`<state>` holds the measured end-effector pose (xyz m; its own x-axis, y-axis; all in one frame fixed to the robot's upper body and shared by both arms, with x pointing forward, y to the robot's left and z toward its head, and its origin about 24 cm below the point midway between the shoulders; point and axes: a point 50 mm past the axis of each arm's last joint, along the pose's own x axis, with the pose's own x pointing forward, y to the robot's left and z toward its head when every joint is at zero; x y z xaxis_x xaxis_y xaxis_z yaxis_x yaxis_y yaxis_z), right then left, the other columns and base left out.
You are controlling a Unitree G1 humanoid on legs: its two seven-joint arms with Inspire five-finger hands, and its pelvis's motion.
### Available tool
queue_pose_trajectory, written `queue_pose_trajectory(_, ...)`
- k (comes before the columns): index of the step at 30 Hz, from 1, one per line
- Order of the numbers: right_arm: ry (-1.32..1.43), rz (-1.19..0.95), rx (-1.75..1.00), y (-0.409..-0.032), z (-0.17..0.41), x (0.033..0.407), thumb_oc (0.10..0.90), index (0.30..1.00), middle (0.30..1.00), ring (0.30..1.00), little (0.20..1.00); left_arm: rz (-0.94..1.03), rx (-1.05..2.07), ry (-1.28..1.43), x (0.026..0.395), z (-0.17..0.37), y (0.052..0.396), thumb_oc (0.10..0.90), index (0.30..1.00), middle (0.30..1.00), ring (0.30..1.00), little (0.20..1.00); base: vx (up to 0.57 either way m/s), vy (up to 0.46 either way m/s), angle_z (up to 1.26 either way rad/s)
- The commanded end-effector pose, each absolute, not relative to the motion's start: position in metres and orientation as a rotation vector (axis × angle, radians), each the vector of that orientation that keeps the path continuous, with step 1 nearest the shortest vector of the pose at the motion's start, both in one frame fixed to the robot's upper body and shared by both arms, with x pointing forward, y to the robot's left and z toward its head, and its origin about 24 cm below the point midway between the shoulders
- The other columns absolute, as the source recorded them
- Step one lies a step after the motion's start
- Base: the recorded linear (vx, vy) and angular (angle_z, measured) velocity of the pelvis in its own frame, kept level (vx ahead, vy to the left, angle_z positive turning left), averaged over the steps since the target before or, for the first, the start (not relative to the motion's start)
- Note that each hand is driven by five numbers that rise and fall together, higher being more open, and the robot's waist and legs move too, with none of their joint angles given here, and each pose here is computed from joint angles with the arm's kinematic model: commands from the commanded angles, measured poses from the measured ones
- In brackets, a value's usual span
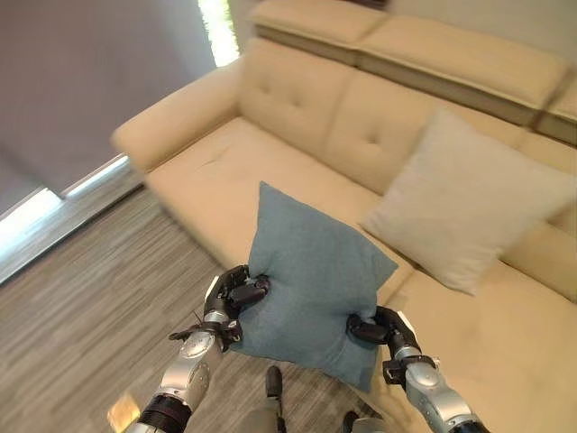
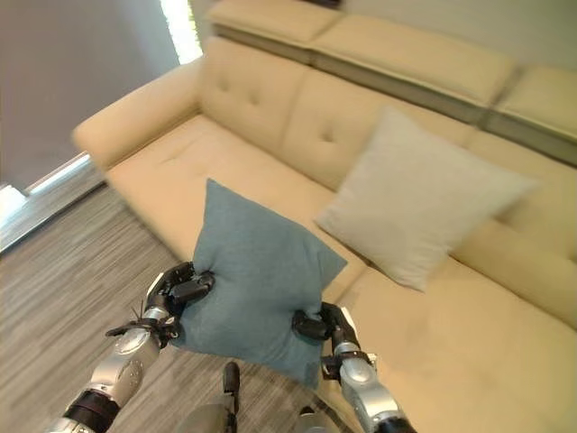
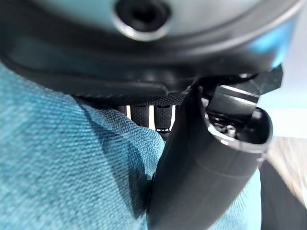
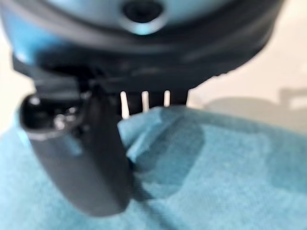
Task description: Pick up all the scattered cushions and arrange them neatly on the sofa.
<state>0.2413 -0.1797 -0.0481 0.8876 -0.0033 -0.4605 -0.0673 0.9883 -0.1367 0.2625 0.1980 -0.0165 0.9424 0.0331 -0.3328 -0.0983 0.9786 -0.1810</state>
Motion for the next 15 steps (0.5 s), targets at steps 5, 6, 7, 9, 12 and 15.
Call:
queue_pose_trajectory(5, 0.087, 0.376, 0.021, -0.086, 0.026, 0.281, 0.400, 0.300, 0.300, 0.300, 0.300, -0.035, -0.244, 0.171, 0.269, 0.009, 0.181, 0.400, 0.300, 0.300, 0.300, 0.300, 0.03, 0.245, 0.84)
queue_pose_trajectory(6, 0.089, 0.380, 0.023, -0.084, 0.026, 0.282, 0.400, 0.300, 0.300, 0.300, 0.300, -0.025, -0.234, 0.187, 0.269, 0.006, 0.183, 0.400, 0.300, 0.300, 0.300, 0.300, 0.06, 0.334, 1.09)
queue_pose_trajectory(7, 0.087, 0.381, 0.024, -0.084, 0.027, 0.283, 0.400, 0.300, 0.300, 0.300, 0.300, -0.024, -0.233, 0.186, 0.269, 0.006, 0.183, 0.400, 0.300, 0.300, 0.300, 0.300, 0.14, 0.468, 1.17)
queue_pose_trajectory(9, 0.095, 0.383, 0.028, -0.082, 0.026, 0.283, 0.400, 0.300, 0.300, 0.300, 0.300, -0.043, -0.207, 0.184, 0.270, 0.008, 0.183, 0.400, 0.300, 0.300, 0.300, 0.300, 0.08, 0.380, 0.93)
queue_pose_trajectory(12, 0.103, 0.381, 0.035, -0.082, 0.024, 0.281, 0.400, 0.300, 0.300, 0.300, 0.300, -0.040, -0.186, 0.194, 0.268, 0.005, 0.187, 0.400, 0.300, 0.300, 0.300, 0.300, 0.14, 0.371, 0.45)
queue_pose_trajectory(15, 0.140, 0.398, 0.068, -0.077, 0.015, 0.274, 0.400, 0.300, 0.300, 0.300, 0.300, -0.047, -0.165, 0.215, 0.262, 0.000, 0.189, 0.400, 0.300, 0.300, 0.300, 0.300, 0.22, 0.479, 0.57)
